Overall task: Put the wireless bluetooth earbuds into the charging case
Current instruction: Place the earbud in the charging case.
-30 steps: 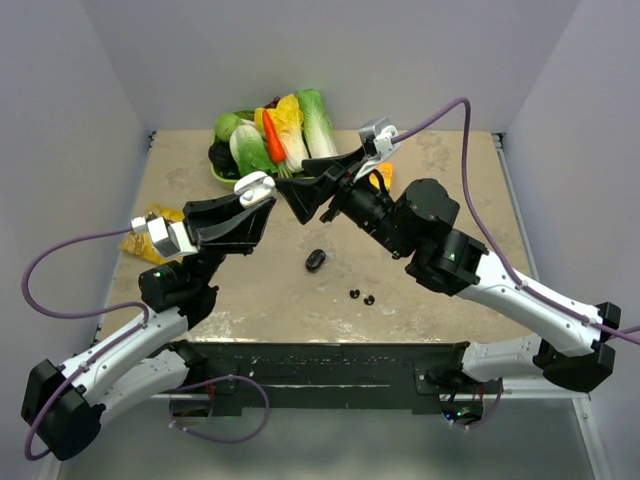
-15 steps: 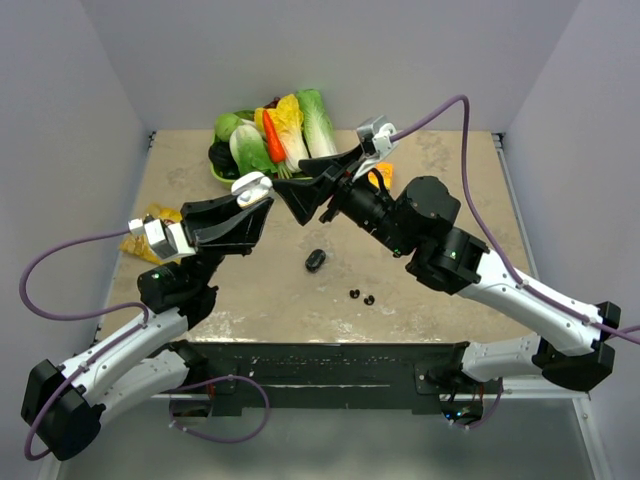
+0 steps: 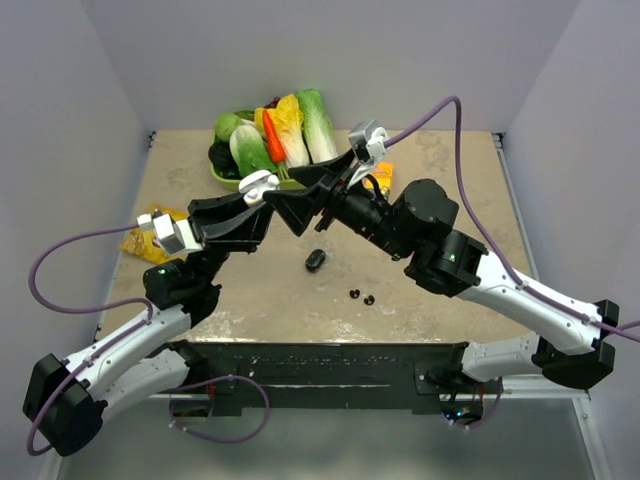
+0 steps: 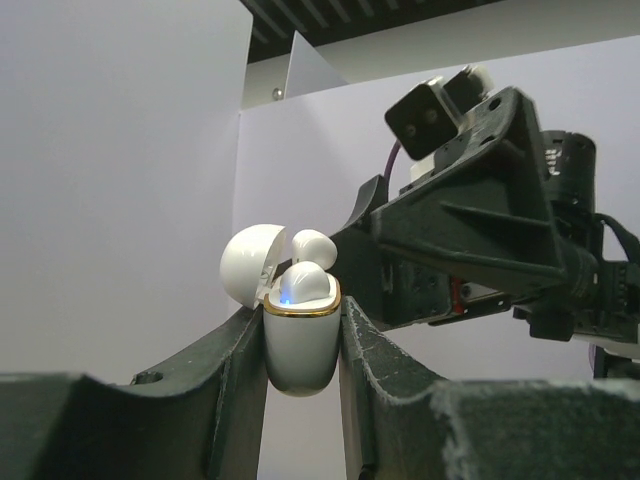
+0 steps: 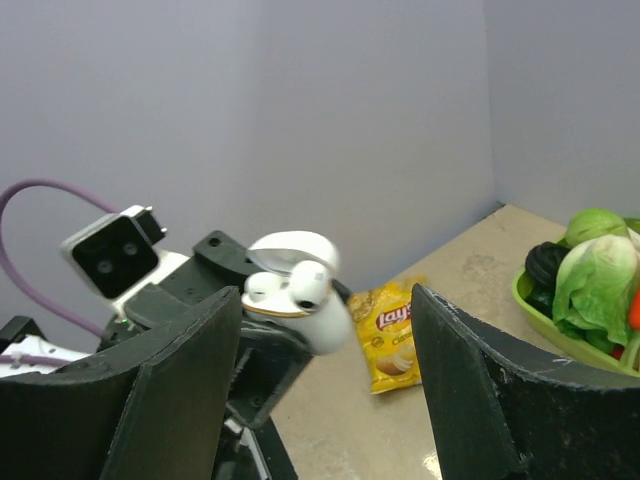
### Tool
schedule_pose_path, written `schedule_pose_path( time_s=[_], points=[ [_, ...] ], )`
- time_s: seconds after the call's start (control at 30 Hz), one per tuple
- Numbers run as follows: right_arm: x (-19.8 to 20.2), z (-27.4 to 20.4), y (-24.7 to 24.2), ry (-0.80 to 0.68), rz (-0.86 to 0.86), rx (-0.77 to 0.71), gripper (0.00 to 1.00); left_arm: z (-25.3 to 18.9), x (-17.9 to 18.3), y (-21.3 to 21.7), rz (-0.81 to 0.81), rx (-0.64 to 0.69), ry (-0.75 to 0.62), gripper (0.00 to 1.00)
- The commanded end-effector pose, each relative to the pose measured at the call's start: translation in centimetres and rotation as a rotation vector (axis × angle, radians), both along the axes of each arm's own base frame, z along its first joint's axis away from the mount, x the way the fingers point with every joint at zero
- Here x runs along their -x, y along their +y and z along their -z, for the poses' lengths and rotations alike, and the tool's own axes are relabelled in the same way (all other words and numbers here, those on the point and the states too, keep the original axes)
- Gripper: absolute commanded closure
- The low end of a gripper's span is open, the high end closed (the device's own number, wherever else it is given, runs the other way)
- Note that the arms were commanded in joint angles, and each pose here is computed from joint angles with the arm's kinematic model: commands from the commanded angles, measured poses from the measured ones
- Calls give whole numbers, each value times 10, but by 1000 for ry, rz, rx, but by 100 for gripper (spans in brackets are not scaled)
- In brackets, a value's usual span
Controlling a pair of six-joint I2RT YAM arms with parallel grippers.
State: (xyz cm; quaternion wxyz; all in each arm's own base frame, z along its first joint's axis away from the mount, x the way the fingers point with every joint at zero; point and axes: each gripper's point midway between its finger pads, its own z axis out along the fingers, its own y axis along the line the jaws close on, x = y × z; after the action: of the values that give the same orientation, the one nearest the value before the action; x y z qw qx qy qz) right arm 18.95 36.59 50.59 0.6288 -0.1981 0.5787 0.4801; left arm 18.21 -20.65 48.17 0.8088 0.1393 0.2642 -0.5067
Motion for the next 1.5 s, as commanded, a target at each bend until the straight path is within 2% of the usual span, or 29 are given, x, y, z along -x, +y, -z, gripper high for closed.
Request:
schedule_pose_path(
  time_s=[0.0, 0.17, 0.3, 0.5, 0.63, 0.77, 0.83, 1.0, 1.27, 1.47],
  points=[
    [13, -25, 0, -49, -43, -45, 28, -58, 94, 72, -16, 333, -451, 100],
    [12, -25, -3, -51, -27, -41, 28, -58, 93, 71, -15, 333, -450, 100],
    [1, -24, -36, -35, 107, -56, 26, -57, 96, 72, -18, 325, -458, 100],
    [-10, 8, -68, -16, 235, 17, 25, -34, 83, 50, 14, 213, -382, 100],
    [-5, 27, -87, 2, 260, 56, 25, -8, 83, 30, 67, 124, -409, 100],
    [1, 35, -84, 7, 218, 136, 28, 14, 78, 16, 73, 52, -404, 100],
    [3, 53, -80, 28, 196, 231, 29, 24, 73, 11, 48, 23, -399, 100],
    [-8, 85, -78, 108, 245, 380, 29, 39, 65, -3, 27, -36, -403, 100],
    [-13, 99, -80, 193, 289, 427, 32, 49, 58, -15, 18, -56, -385, 100],
    [-9, 108, -82, 231, 283, 440, 40, 50, 50, -11, -32, -43, -364, 100]
  ],
)
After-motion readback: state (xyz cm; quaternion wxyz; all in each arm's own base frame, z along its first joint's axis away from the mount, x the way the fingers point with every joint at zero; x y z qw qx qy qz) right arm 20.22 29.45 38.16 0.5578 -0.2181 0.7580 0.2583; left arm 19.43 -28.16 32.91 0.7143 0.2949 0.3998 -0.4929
